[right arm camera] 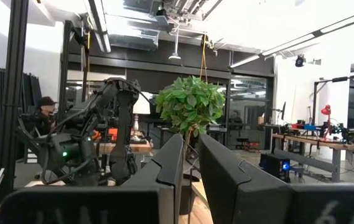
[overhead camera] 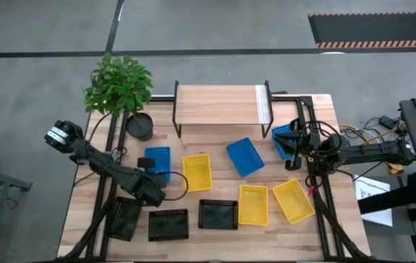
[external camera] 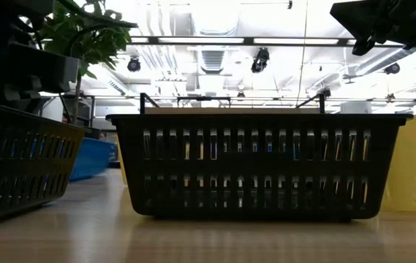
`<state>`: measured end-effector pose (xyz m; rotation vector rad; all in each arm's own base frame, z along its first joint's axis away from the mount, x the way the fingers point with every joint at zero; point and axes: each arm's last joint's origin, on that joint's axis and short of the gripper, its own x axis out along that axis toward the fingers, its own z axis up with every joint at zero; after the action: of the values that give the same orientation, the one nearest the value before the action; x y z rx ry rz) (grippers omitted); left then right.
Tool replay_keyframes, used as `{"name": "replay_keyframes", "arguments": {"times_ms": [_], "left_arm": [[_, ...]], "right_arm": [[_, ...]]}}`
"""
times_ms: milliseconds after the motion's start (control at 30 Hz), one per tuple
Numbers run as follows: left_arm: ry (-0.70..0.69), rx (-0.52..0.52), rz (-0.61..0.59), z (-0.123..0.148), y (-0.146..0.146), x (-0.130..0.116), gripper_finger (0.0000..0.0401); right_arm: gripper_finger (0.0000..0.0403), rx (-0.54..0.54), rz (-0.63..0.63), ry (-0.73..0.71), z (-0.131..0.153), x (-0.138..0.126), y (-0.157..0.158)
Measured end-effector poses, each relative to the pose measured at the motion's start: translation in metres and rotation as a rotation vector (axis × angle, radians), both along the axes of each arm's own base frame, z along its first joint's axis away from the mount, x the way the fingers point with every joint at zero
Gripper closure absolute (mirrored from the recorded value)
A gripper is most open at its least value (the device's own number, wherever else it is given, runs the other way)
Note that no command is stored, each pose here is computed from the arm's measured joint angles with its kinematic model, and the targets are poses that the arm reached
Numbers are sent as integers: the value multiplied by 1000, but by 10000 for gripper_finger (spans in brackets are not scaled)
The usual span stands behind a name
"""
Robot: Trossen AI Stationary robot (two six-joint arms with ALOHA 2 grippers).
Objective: Stack baskets on shelf by color
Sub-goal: Put the left blue bin on the shelf
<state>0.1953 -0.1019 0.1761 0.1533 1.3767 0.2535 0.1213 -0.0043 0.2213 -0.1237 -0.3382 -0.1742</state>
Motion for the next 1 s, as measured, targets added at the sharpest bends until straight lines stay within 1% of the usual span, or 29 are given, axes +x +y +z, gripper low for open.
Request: {"name": "replay_keyframes", "arguments": {"times_ms": [133,333,500,600,733,833,900,1000], "left_arm": [[-38,-35,-1,12,-5,8,400],[-167,-93,-22,53,-17,29,400],[-325,-74,-10,94,-23,43,401],[-424,-52,-37,117,-25,51,401],[-548,10,-121,141,-28,60,401],[-620,102,-179,155,-27,67,401],[-661,163,-188,160,-21,73,401],[-684,243,-173,164,-7,82,401]], "right_arm": [[360,-1,0,0,0,0,0],[360,1,0,5,0,0,0],[360,2,1,5,-1,0,0],[360,9,3,4,-1,0,0],[360,10,4,5,-1,0,0],[360,10,3,5,-1,0,0],[360,10,4,5,-1,0,0],[360,10,4,4,-1,0,0]]}}
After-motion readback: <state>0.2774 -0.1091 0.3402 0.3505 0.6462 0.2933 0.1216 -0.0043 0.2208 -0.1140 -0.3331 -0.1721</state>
